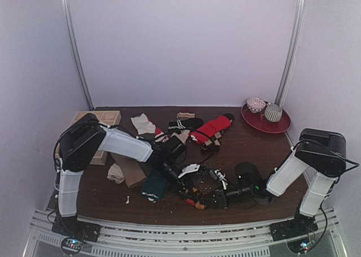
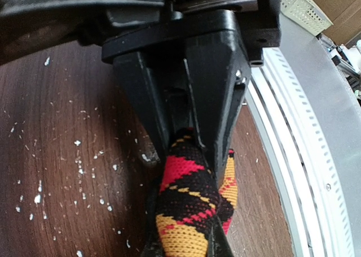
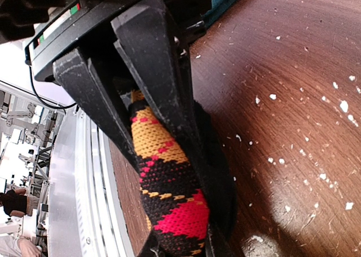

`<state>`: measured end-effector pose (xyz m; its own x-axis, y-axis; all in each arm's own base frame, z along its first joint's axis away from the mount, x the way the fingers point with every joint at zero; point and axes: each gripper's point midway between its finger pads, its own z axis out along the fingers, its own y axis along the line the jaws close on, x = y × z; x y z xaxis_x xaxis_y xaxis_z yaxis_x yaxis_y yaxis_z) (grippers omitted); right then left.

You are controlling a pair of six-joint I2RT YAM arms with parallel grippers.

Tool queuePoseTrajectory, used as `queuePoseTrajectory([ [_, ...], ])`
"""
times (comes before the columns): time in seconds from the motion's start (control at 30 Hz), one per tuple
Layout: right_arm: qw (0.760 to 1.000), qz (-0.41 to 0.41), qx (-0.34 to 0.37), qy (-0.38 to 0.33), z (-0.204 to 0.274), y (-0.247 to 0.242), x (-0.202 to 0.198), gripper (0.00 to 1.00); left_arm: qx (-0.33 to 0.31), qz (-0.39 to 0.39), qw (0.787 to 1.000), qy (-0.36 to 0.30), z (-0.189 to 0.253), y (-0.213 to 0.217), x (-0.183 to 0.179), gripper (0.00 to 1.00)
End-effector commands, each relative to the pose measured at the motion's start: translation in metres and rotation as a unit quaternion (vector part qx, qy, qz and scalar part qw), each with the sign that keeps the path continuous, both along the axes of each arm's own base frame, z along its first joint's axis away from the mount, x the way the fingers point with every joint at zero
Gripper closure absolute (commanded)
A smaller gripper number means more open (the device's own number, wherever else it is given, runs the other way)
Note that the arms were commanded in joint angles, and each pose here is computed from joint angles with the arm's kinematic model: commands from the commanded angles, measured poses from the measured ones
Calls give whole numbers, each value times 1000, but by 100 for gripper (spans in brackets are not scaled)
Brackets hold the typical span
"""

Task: Roll the socks
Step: Pick up a pair of socks from the center of the board.

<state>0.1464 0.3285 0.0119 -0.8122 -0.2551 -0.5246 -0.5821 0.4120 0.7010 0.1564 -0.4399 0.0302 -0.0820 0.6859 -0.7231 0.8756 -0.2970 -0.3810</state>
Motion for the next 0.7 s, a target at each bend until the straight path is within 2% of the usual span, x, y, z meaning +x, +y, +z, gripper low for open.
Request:
queuePoseTrajectory([
  [0.0,958,-45,-255,123,-107,-93,-45,92,70,-11,997,10,-47,18,-30,100],
  [0.17,959,-51,-256,113,-104,-93,-41,89,96,33,994,-42,-61,20,-16,100],
  [0.27,963,-54,-244,100,-94,-87,-34,80,101,81,988,-88,-63,20,4,100],
  [0.33,968,-60,-230,82,-80,-80,-26,69,94,117,983,-107,-57,20,21,100],
  [0.47,974,-96,-205,15,-36,-71,5,54,81,167,974,-128,-41,22,48,100],
  [0.67,967,-191,-144,-92,51,-80,49,45,49,236,960,-142,-7,15,87,100],
])
